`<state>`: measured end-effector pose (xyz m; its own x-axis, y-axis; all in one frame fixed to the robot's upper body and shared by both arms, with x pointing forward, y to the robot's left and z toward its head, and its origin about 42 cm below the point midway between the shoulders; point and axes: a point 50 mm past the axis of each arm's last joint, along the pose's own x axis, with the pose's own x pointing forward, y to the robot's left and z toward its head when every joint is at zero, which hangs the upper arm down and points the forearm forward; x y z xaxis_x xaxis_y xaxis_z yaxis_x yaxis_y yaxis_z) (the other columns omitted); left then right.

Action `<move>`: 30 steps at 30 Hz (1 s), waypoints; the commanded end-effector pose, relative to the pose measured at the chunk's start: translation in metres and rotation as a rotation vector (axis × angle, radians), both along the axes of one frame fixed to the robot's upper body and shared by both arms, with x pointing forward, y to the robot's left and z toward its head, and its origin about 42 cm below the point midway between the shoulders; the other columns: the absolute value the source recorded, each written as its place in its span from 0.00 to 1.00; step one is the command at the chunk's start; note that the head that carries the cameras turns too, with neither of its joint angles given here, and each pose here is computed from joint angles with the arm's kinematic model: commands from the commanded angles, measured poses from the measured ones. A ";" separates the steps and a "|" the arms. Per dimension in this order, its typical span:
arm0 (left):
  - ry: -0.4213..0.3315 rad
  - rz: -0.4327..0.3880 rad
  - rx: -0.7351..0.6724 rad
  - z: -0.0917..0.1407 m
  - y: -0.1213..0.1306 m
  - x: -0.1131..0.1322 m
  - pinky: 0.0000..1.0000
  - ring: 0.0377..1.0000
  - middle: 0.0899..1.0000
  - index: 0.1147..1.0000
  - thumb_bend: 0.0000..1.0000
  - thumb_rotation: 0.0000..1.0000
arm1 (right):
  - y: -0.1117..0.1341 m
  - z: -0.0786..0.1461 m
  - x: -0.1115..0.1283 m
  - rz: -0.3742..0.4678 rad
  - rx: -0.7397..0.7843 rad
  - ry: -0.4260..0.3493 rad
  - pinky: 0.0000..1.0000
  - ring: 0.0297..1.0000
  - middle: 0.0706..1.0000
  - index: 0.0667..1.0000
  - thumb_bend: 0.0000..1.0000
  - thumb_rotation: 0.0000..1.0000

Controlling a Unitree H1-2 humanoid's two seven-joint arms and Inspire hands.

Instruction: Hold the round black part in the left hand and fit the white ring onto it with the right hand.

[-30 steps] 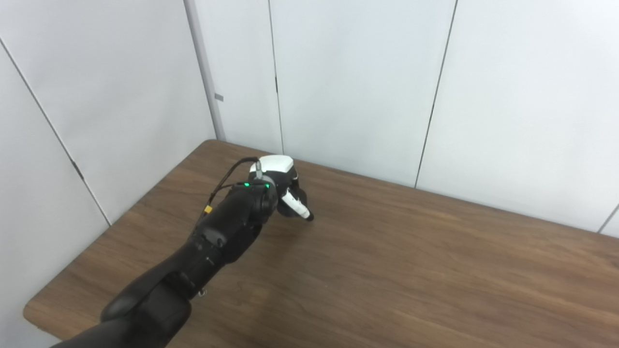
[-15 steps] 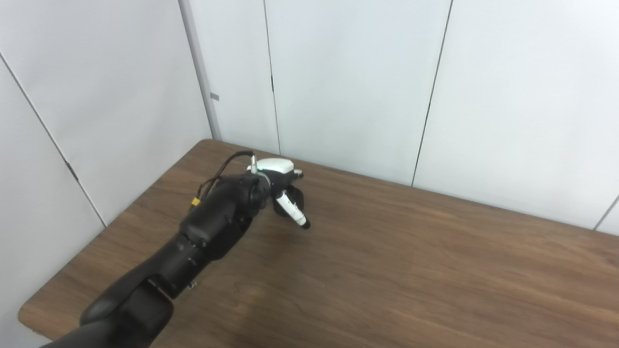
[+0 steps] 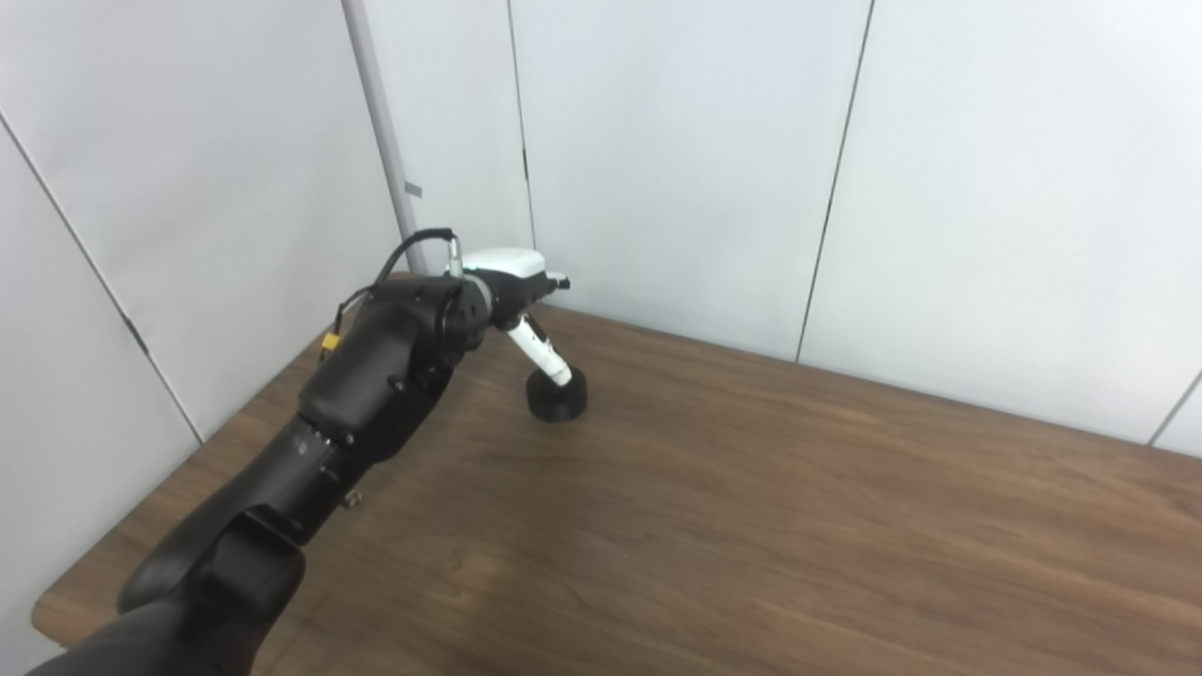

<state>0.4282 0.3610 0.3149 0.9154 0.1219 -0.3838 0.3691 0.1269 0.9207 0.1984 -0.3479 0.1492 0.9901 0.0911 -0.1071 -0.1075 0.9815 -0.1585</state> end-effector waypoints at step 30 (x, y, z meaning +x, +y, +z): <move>-0.476 -0.032 -0.468 -0.095 0.061 -0.008 1.00 1.00 1.00 0.85 1.00 0.33 | -0.005 0.000 -0.003 0.009 -0.025 0.025 1.00 1.00 1.00 1.00 0.99 0.57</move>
